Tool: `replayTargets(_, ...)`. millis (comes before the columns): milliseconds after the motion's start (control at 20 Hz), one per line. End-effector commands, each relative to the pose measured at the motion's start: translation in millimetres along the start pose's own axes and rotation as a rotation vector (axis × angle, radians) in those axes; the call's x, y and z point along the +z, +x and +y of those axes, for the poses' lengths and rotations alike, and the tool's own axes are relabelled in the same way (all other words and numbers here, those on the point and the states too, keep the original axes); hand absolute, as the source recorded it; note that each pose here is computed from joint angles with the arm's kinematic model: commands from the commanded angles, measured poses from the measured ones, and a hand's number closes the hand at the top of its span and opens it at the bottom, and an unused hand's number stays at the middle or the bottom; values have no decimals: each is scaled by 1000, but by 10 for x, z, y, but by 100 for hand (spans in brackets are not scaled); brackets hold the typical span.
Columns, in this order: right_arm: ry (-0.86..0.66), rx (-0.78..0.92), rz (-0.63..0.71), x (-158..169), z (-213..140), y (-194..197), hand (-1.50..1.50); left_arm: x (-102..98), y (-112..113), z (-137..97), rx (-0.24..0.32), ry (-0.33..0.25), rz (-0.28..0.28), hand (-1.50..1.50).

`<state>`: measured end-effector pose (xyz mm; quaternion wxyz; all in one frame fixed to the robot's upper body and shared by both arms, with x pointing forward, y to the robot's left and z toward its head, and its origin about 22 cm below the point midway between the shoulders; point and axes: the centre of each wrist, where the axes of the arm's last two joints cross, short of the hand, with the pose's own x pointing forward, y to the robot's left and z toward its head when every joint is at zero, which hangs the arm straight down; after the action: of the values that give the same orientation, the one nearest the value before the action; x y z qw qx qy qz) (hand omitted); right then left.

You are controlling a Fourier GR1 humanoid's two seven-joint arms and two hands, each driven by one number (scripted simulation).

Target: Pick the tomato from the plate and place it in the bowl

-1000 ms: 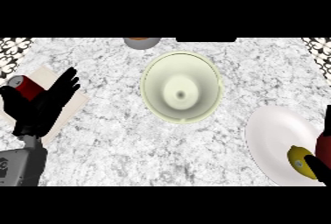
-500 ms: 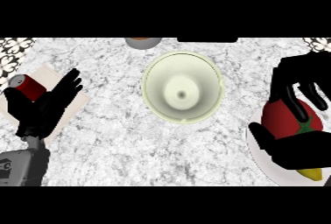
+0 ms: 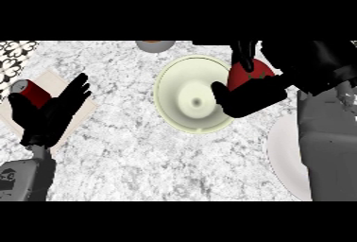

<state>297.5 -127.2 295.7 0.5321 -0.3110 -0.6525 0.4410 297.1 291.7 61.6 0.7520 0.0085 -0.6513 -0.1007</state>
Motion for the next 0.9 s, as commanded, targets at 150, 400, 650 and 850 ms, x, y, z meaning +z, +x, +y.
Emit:
replayTargets(150,-30,-2,109,-638,313,133,150,19,15,-37,1,-7,5,0)
replayTargets(400,-14,-58,116,-973,722,-167,150,-25,14,78,-7,5,-7,0)
replayTargets(650,58,-140,84,-1285,976,-517,150,14,8,8,-12,-21,-4,0)
replayTargets(850,106,-121,86,-1466,1294,-420,150,-19,43,-52,4,-19,-24,0)
